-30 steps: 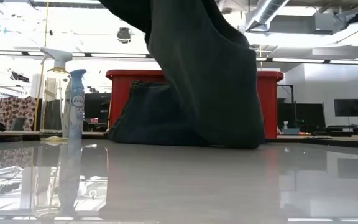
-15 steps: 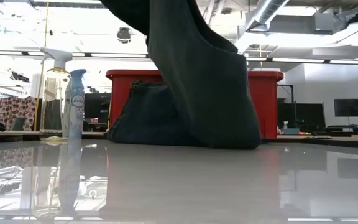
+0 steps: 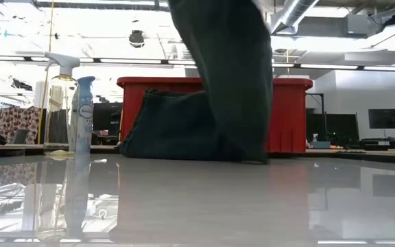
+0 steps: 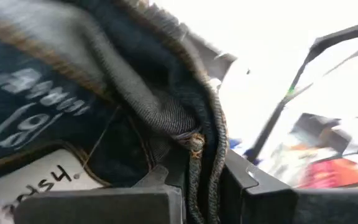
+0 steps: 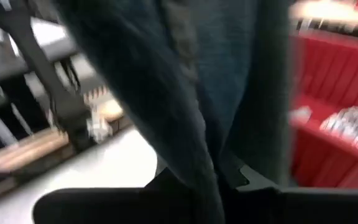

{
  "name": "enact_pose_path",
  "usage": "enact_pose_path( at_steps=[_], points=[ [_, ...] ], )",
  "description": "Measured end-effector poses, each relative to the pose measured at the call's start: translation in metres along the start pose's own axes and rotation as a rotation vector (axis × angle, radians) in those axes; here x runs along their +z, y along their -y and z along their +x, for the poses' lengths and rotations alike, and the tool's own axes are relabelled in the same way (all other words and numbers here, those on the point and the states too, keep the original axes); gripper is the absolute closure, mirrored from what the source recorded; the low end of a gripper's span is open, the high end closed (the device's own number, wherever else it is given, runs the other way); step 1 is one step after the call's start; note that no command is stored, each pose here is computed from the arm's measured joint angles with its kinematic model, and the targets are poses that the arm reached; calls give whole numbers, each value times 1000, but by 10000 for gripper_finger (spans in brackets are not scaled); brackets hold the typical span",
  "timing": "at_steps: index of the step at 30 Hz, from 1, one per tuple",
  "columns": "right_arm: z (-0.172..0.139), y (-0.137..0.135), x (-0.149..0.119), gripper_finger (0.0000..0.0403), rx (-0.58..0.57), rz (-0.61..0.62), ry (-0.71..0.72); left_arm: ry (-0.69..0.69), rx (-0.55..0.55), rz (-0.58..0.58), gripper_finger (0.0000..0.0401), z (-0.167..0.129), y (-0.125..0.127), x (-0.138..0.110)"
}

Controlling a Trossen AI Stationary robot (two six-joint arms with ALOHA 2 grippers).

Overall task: Fold Laundry from Bin
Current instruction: Fold the blue pants from the red laundry bin

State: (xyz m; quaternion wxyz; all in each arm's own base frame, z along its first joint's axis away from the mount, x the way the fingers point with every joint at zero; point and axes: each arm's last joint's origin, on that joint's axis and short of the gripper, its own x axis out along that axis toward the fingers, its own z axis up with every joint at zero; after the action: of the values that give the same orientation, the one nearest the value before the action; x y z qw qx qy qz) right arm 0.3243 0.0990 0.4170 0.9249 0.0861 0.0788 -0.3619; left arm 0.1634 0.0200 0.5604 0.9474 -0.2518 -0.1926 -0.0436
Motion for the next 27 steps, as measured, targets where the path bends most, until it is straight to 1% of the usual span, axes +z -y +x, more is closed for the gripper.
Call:
enact_pose_path(
  at_steps=[2, 4, 6, 7, 10, 14, 17, 19, 21, 23, 27],
  points=[
    [-20, 10, 20, 367, 3, 9, 70, 60, -71, -18, 371, -2, 7, 7],
    [-39, 21, 41, 367, -4, 20, 138, 141, -131, -11, 371, -5, 13, 15],
    [-56, 35, 61, 367, -20, 27, 196, 207, -168, 8, 371, -7, 17, 21],
    [-63, 41, 69, 367, -37, 10, 219, 235, -176, 21, 371, -7, 18, 23],
    [-76, 59, 90, 367, -127, -40, 267, 300, -135, 43, 371, -3, 16, 24],
    [-79, 79, 115, 367, -276, -133, 286, 416, -54, 127, 371, 12, 9, 22],
    [-78, 94, 132, 367, -389, -213, 269, 509, -66, 195, 371, 34, 3, 21],
    [-80, 104, 146, 367, -433, -250, 266, 555, -130, 224, 371, 50, 3, 26],
    [-83, 113, 159, 367, -451, -273, 267, 550, -199, 229, 371, 67, 5, 32],
    [-86, 117, 170, 367, -461, -291, 265, 519, -277, 207, 371, 82, 9, 39],
    [-89, 115, 186, 367, -447, -336, 287, 391, -427, 140, 371, 99, 24, 54]
  ],
)
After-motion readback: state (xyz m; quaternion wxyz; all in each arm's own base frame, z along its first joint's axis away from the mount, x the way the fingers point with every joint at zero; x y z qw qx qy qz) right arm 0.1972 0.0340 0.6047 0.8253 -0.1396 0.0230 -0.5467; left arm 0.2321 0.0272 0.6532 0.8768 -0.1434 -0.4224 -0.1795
